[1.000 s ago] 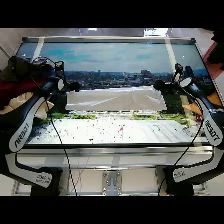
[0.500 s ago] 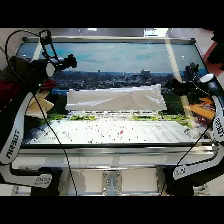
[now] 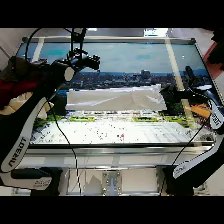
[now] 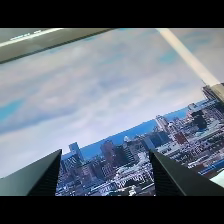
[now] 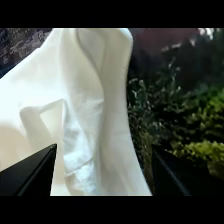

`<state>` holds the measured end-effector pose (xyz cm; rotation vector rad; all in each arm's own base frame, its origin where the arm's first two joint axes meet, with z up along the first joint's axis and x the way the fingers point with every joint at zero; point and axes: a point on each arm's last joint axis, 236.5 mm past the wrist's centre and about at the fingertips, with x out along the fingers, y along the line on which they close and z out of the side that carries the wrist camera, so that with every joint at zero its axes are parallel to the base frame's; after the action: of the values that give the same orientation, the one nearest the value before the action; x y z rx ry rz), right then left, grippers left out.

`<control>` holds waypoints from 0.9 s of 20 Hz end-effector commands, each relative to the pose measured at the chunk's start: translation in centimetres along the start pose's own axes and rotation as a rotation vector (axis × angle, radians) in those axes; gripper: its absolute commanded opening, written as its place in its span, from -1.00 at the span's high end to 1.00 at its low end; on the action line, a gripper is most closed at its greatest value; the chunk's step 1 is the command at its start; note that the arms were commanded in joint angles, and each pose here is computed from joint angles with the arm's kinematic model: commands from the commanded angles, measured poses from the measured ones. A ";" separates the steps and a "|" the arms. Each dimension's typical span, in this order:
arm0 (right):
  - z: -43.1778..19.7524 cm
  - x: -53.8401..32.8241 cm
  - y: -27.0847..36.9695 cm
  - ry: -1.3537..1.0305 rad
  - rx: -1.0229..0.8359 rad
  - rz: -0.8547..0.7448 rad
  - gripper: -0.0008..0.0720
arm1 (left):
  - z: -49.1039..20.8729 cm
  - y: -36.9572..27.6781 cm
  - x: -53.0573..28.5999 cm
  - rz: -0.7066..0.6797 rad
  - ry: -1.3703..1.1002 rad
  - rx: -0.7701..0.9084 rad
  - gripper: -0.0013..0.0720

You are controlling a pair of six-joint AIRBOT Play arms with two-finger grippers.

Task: Fold the shirts.

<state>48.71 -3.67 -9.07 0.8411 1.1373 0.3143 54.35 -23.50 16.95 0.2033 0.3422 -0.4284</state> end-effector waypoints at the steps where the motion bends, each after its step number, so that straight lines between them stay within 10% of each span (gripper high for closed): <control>1: -0.5 1.9 0.3 0.027 0.001 0.050 -0.86 | -0.2 -1.9 -0.1 -0.033 0.015 0.035 -0.72; 7: -1.9 4.3 3.1 0.079 -0.061 0.082 -0.84 | -3.1 -2.5 -0.2 -0.060 0.135 0.017 -0.72; 10: -2.1 4.5 3.6 0.087 -0.058 0.093 -0.36 | -4.9 -3.4 0.1 -0.091 0.199 -0.028 -0.63; 11: -2.2 4.5 3.9 0.091 -0.056 0.103 -0.02 | -5.8 -3.9 0.5 -0.107 0.222 -0.054 -0.36; 13: -2.4 4.4 4.9 0.098 -0.045 0.143 0.86 | -8.1 -5.3 1.9 -0.148 0.271 -0.134 0.89; 18: -3.1 2.3 8.7 0.125 -0.098 0.239 0.89 | -14.7 -10.4 5.3 -0.278 0.422 -0.437 0.94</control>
<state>48.98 3.82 -7.17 0.8730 1.1446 0.5537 51.23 -28.47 3.91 -0.0090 0.7509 -0.5418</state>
